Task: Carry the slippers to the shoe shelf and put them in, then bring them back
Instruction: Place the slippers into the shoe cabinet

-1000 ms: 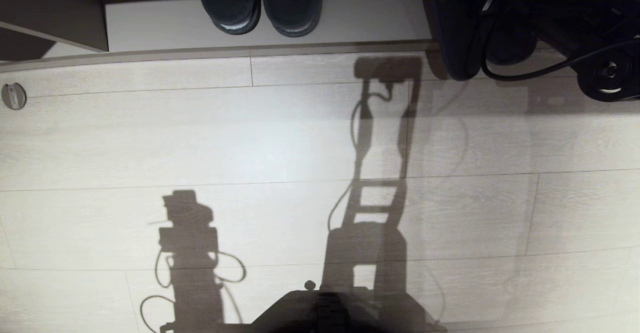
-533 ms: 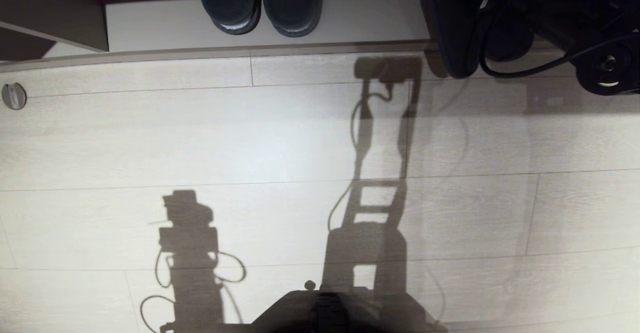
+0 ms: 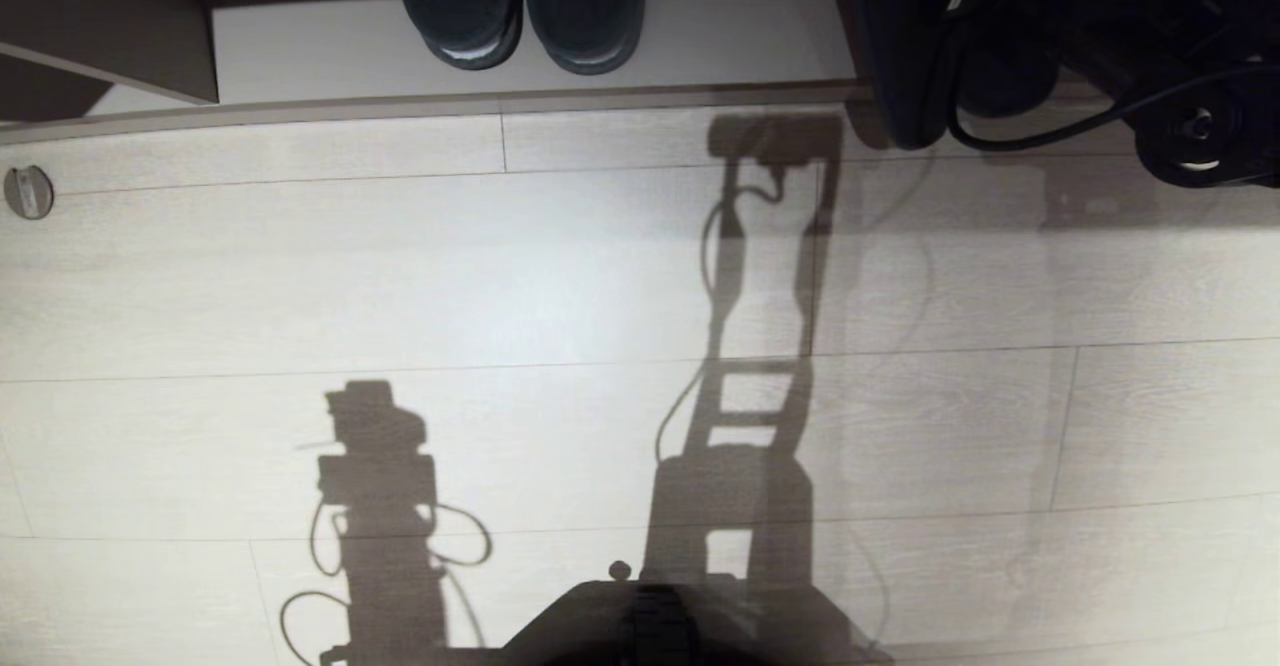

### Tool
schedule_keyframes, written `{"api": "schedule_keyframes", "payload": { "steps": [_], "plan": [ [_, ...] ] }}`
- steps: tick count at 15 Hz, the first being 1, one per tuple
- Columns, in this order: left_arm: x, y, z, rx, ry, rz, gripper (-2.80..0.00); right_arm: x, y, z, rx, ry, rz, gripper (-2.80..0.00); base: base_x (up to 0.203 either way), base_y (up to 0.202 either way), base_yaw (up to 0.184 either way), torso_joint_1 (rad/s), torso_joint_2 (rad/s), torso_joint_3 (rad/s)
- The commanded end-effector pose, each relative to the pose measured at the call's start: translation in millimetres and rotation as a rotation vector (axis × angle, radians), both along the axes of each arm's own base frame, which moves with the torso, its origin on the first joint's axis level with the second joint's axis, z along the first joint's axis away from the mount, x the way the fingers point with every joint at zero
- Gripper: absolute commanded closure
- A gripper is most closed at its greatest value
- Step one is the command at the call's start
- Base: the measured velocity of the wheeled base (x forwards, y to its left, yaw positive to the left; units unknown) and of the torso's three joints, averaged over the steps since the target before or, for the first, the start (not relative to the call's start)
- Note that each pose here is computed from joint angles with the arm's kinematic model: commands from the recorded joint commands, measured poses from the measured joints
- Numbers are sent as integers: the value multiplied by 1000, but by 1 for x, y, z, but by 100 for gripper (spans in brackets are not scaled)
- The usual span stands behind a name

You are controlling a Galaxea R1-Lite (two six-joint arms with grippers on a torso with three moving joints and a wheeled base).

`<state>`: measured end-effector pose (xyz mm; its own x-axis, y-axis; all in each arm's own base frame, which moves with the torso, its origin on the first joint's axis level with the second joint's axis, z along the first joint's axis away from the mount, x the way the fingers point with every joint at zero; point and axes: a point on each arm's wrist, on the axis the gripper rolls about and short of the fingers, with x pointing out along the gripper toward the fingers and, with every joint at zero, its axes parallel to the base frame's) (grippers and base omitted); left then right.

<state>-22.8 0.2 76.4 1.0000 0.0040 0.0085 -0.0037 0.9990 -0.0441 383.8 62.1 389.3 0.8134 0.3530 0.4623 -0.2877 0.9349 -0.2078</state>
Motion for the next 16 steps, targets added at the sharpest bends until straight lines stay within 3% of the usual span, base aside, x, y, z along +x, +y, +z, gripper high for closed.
{"api": "schedule_keyframes", "payload": {
  "steps": [1, 4, 5, 16],
  "plan": [
    [0, 0, 0, 0, -1, 1, 0, 4, 0, -5, 0, 10, -5, 0, 0, 0, 0, 0, 0, 0],
    [0, 0, 0, 0, 1, 1, 0, 4, -1, -4, 1, 3, -3, 0, 0, 0, 0, 0, 0, 0],
    [0, 0, 0, 0, 1, 1, 0, 4, -1, -3, 1, 3, -3, -280, 0, 0, 0, 0, 0, 0],
    [0, 0, 0, -2, -2, -1, 0, 0, -1, -5, -2, 23, -8, -280, 0, 0, 0, 0, 0, 0]
  ]
}}
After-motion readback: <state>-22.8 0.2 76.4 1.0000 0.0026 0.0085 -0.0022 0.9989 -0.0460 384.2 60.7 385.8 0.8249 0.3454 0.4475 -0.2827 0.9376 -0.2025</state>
